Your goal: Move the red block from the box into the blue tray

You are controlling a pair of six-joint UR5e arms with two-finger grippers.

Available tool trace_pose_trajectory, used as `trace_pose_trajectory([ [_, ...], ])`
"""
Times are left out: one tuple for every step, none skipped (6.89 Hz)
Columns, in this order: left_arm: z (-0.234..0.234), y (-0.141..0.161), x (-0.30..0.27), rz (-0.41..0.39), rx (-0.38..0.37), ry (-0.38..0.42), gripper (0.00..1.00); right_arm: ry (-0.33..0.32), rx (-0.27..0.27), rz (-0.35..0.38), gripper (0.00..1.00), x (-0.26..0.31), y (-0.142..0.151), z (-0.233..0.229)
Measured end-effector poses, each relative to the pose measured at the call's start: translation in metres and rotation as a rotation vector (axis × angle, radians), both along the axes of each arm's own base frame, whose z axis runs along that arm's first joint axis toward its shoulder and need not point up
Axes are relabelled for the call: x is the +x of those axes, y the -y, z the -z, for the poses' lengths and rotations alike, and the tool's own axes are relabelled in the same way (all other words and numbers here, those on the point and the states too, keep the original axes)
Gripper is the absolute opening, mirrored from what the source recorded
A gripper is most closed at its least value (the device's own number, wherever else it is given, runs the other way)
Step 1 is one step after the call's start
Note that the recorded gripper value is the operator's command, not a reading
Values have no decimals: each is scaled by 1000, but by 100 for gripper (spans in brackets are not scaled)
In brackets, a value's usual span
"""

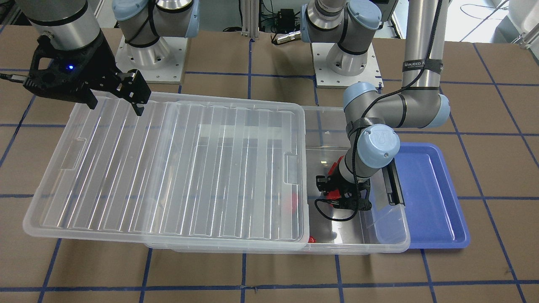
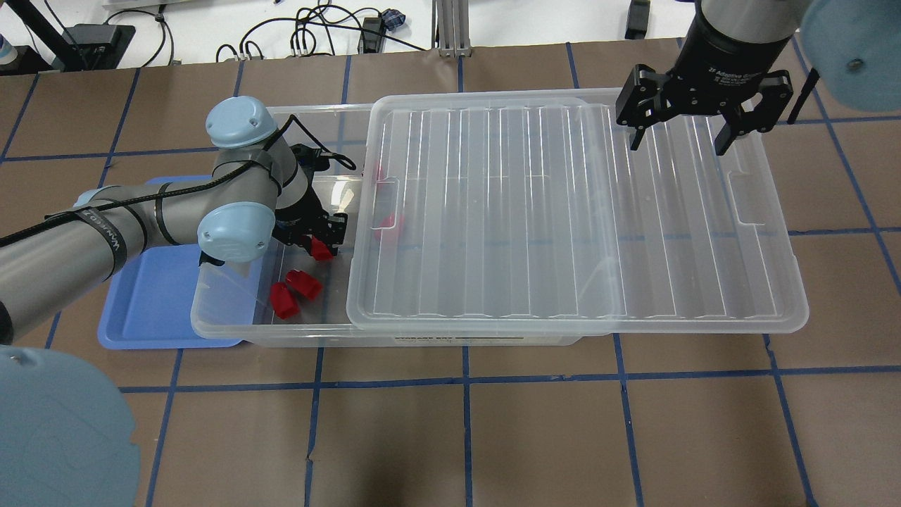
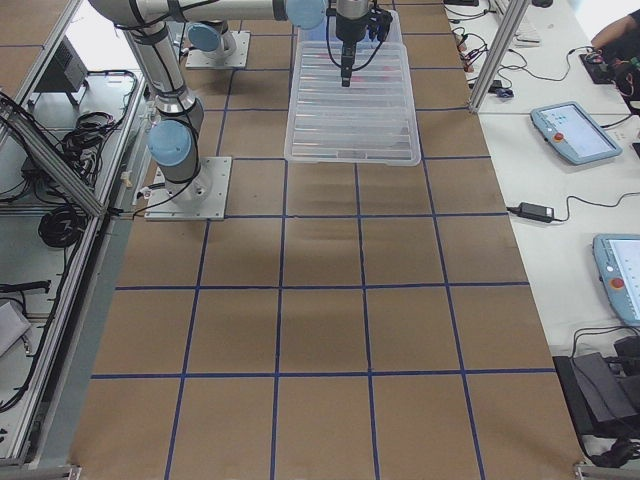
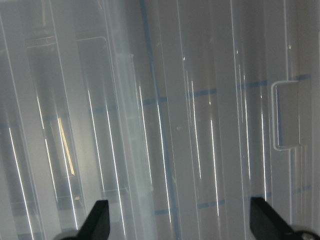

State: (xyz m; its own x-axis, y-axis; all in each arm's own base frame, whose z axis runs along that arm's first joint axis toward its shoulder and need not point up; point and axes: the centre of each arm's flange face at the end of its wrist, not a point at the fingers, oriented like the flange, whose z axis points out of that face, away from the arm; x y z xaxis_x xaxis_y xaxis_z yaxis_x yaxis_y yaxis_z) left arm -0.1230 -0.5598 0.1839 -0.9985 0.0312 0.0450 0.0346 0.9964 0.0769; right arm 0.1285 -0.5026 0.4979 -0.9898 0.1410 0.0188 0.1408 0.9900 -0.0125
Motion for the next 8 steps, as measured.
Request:
trace_pose_trajectory([
  [-5,1,-1,-23,-4,6,11,0,-7,-2,100,0,1,0],
  [-18,4,-1,-39,-11,5,11,0,-15,-4,100,0,2,0],
  [-35,8,-2,-49,-4,2,11,0,-18,-4,100,0,3,0],
  [-61,13,-3,-57,8,2,11,0,-19,-4,100,0,3,0],
  [-93,18,-3,-63,22,2,11,0,-20,-4,100,0,3,0],
  [-125,21,-2,-61,35,5,10,-1,-20,-3,100,0,3,0],
  [-149,20,4,-49,35,15,10,-1,-20,-3,100,0,3,0],
  [-167,19,23,-47,23,22,10,-3,-19,-3,100,-1,3,0],
])
